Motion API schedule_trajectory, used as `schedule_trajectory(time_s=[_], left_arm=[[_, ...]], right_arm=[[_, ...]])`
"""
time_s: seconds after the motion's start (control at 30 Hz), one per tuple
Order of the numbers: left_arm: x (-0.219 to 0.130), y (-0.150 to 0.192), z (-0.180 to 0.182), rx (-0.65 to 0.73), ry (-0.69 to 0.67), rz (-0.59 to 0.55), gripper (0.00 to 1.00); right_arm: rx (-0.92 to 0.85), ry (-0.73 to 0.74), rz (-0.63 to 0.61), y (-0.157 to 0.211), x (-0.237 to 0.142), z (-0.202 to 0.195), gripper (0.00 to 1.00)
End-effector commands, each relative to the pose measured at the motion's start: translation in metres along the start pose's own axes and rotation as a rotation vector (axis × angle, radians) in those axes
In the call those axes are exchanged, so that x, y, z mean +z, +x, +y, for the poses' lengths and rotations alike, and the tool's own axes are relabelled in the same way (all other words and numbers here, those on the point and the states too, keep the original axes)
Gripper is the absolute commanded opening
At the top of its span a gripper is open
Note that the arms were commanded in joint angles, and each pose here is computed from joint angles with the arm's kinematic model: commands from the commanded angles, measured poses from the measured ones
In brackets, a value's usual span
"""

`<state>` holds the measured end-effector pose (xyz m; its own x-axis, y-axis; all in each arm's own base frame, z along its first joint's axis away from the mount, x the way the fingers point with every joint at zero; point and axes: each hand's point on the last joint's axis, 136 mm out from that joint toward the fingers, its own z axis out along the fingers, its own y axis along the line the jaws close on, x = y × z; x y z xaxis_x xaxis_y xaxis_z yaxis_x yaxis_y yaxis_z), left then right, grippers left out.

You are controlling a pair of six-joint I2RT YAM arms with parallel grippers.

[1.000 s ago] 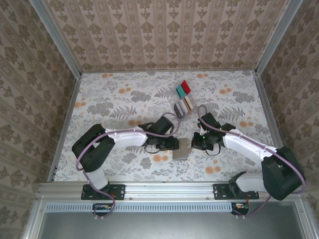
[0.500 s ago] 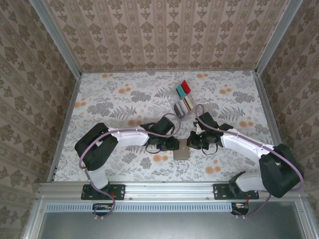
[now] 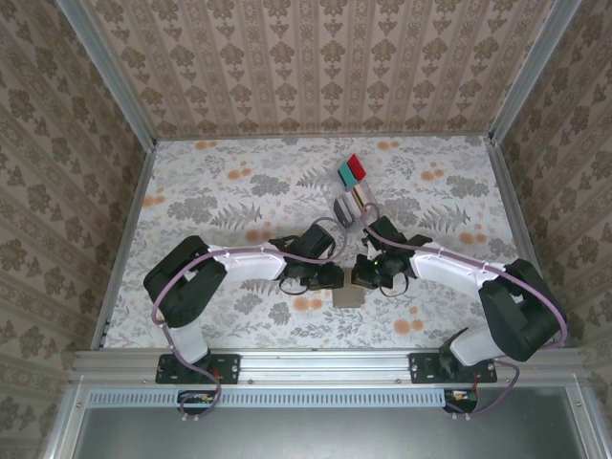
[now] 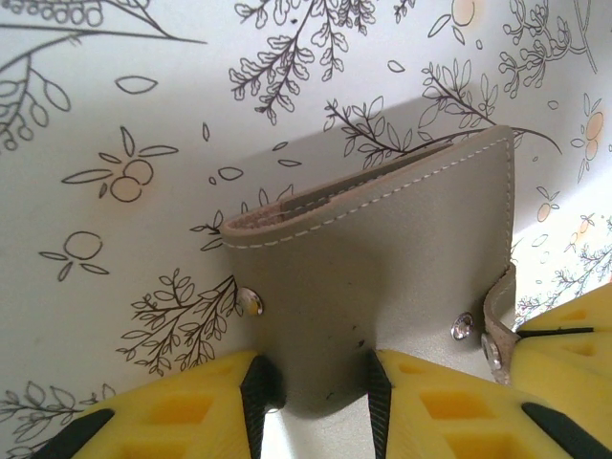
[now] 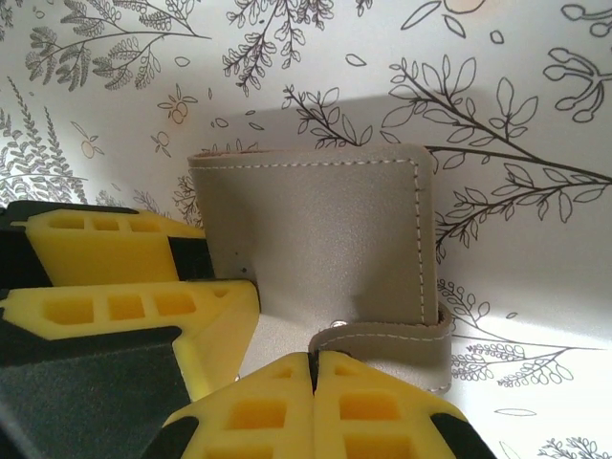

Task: Put the credit cards into the card holder
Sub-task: Close the button on the card holder.

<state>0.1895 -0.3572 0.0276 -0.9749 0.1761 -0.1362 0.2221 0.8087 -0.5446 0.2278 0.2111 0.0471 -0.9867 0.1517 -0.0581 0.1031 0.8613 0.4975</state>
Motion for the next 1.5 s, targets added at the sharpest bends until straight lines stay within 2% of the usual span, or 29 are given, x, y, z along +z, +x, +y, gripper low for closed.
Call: schedule_trajectory(time_s=[0.0, 0.2, 0.67, 1.1, 1.2, 1.3, 1.37, 1.47], left_arm=[[0.005, 0.0, -0.001, 0.023, -0.01, 0.008, 0.35], [0.005, 0.0, 0.0, 0.023, -0.013, 0.008, 0.35], [0.006, 0.001, 0.0, 0.025, -0.01, 0.01, 0.34], [0.004, 0.0, -0.001, 0.025, -0.007, 0.005, 0.34], [0.001, -0.002, -0.004, 0.033, 0.005, -0.012, 0.34], [-0.009, -0.007, -0.007, 0.043, 0.008, -0.052, 0.35], [-0.02, -0.013, -0.008, 0.051, 0.002, -0.094, 0.36], [-0.041, -0.022, -0.01, 0.075, -0.01, -0.167, 0.39]], right_arm=[[0.008, 0.009, -0.007, -0.004, 0.002, 0.003, 0.0], [0.013, 0.063, 0.006, -0.001, 0.007, -0.008, 0.0], [0.012, 0.07, 0.039, 0.004, 0.019, -0.009, 0.0], [0.042, 0.195, 0.08, 0.024, 0.031, -0.045, 0.0], [0.029, 0.161, 0.057, 0.02, 0.028, -0.038, 0.0], [-0.023, 0.071, -0.032, 0.003, 0.007, -0.01, 0.12], [-0.057, 0.028, -0.131, -0.013, -0.017, 0.007, 0.28], [-0.092, 0.029, -0.313, -0.038, -0.064, 0.019, 0.45]])
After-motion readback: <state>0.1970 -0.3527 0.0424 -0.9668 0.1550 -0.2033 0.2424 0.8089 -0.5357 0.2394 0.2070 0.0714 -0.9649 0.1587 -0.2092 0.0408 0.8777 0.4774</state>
